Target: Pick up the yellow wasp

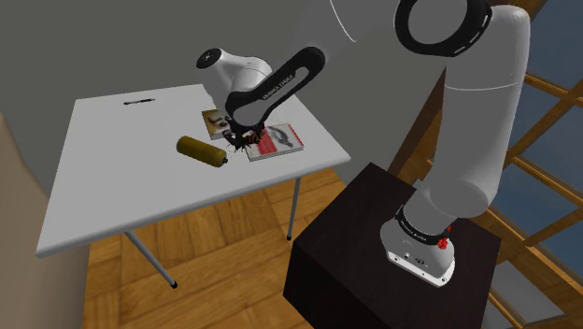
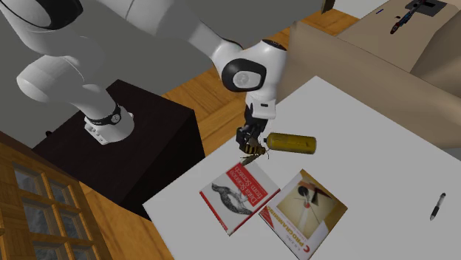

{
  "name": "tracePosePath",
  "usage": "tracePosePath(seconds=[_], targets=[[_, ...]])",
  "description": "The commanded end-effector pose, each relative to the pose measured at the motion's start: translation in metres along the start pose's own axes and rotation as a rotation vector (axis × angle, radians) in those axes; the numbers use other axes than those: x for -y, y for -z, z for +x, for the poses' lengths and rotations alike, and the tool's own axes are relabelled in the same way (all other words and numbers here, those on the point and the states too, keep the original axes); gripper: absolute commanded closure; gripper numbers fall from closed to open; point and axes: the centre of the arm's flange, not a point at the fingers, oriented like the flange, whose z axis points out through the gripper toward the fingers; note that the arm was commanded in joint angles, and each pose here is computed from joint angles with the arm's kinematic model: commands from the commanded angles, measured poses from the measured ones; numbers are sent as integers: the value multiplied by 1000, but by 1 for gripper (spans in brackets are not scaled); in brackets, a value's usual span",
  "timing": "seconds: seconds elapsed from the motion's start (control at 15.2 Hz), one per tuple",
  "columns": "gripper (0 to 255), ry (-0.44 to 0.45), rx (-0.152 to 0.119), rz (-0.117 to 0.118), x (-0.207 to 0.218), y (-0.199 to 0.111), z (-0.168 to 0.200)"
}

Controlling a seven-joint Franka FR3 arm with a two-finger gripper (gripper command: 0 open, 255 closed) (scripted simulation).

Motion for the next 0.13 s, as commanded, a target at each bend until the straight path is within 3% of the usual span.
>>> tracePosePath(seconds=[0.0,0.07], targets=[[255,0,0,0,-1,7,1],[255,0,0,0,-1,7,1]])
